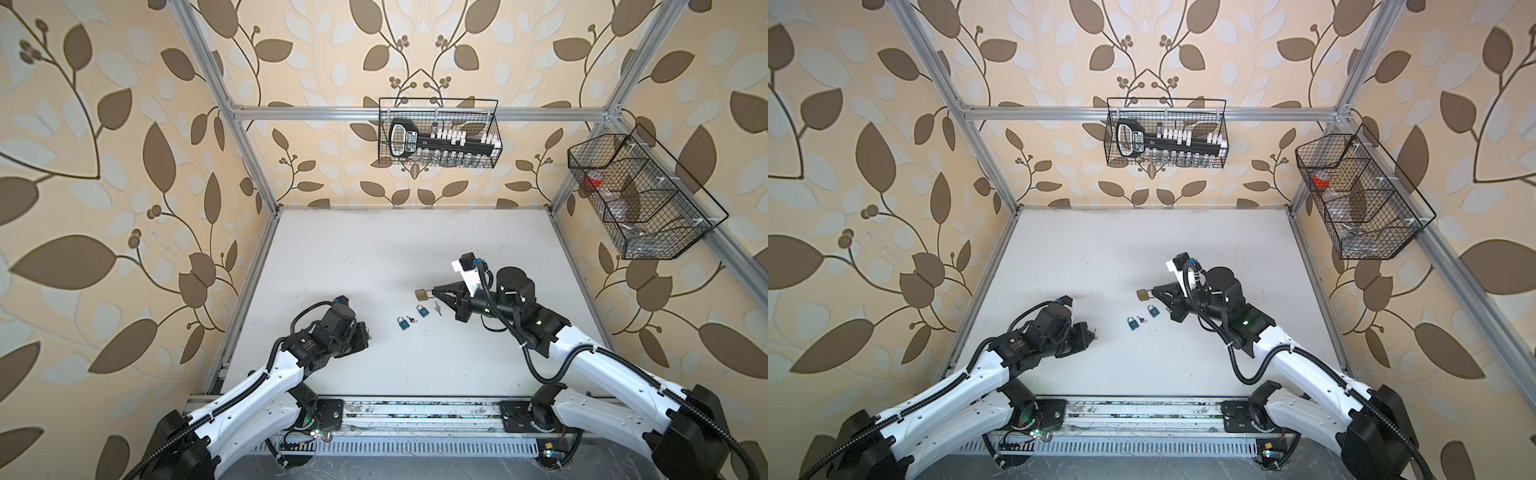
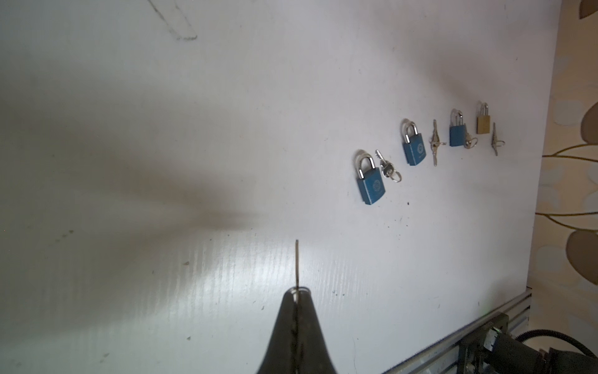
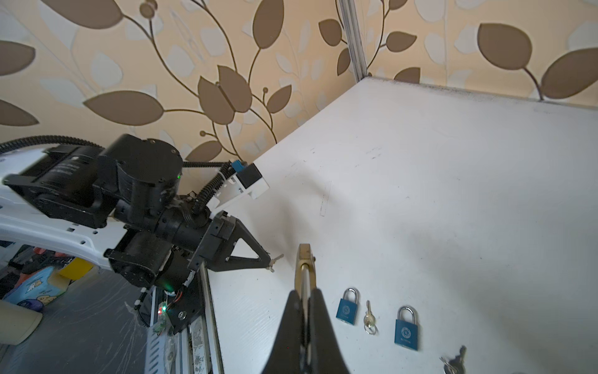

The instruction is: Lock with the key

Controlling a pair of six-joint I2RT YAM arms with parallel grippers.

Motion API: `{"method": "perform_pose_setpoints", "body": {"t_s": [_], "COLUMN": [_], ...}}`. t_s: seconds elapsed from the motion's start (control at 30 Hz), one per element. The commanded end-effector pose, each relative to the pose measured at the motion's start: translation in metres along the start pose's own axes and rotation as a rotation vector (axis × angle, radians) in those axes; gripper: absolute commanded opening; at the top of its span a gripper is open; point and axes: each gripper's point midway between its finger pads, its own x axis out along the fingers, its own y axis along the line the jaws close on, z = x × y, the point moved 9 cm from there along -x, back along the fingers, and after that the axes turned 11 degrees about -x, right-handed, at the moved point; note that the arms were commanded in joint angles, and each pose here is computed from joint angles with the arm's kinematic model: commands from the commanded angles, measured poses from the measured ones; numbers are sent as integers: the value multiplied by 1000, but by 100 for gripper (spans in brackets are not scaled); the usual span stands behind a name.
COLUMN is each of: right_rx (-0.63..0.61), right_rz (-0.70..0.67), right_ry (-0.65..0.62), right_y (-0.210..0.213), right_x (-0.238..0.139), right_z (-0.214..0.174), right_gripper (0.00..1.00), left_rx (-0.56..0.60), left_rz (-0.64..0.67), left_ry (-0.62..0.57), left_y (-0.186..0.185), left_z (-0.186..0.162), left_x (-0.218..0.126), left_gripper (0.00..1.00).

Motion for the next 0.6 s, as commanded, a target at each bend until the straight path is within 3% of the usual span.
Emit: {"method": "perform_pose_setpoints", "body": {"t_s": [0.0,0.2,0.4,0.57], "right_rx": [-17,-17,-9,-20], "right_rz": [2,11,-13,-125], "right_ry": [-54,-49,-55,-88], "right_y": [2,3,1,-7], "right_x": [-3,-3,-3,-8], "right_z": [7,3,2,-3], "right_gripper": [0,0,0,0], "left_rx": [-92,-123,-134,-147], "left_rz": [-2,-43,11,52], "left_ry": [-45,11,32,-6], "left_y": [6,12,21,27], "left_z": [7,7,4,5], "left_x": [8,25,33,28], "left_gripper": [0,0,0,33]}}
